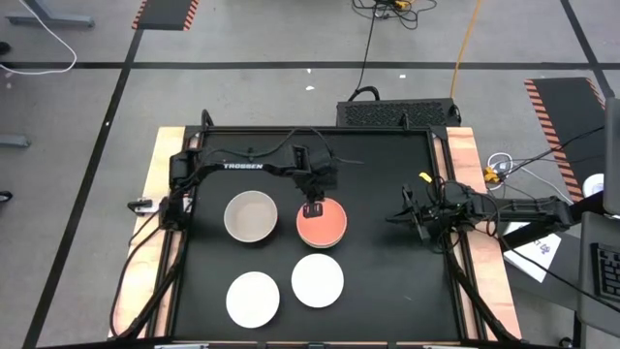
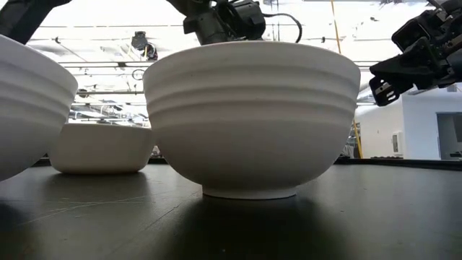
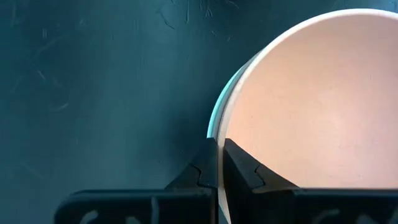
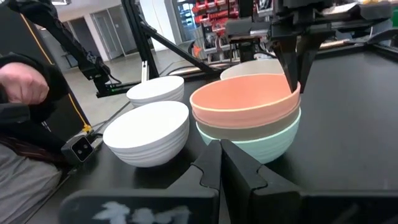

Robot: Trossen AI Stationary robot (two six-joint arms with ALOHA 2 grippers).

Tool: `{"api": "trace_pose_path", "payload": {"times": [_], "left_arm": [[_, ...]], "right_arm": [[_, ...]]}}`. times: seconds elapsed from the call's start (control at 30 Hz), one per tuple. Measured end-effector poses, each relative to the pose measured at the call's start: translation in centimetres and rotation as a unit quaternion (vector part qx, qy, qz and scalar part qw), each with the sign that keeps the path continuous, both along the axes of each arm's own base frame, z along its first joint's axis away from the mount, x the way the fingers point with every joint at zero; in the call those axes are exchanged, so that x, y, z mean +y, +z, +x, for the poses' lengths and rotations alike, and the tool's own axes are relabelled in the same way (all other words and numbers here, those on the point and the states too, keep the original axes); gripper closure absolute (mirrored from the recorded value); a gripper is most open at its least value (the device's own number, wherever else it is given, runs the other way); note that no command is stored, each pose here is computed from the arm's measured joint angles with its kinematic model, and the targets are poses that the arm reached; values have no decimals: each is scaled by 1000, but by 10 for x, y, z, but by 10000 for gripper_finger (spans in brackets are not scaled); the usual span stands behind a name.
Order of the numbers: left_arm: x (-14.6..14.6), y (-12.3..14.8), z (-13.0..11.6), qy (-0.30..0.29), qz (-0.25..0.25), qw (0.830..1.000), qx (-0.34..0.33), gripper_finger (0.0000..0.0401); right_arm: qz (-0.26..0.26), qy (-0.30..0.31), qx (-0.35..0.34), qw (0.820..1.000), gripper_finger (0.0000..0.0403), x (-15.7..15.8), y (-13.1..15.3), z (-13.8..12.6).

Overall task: Nest bowls inside each other
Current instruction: Stack the orange bowl on top of the brown bowl

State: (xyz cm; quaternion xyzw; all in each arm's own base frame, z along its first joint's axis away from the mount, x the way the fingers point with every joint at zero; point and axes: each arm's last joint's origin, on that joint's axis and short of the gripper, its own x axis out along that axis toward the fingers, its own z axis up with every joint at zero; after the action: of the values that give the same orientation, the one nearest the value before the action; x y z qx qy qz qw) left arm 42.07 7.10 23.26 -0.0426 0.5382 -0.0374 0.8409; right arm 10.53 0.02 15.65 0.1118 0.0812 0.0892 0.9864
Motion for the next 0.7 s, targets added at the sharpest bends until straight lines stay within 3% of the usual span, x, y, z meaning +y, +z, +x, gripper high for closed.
{"api": "trace_pose_path", "payload": {"times": [0.3,0.7], "left_arm": [[-1,-4,-2,9,-5,1000,25,397],[-9,-4,-6,21,38,998,52,397]], "right_arm": [[0,1,0,1000,403,0,0,0],[0,1,-1,1000,403,0,0,0]]}}
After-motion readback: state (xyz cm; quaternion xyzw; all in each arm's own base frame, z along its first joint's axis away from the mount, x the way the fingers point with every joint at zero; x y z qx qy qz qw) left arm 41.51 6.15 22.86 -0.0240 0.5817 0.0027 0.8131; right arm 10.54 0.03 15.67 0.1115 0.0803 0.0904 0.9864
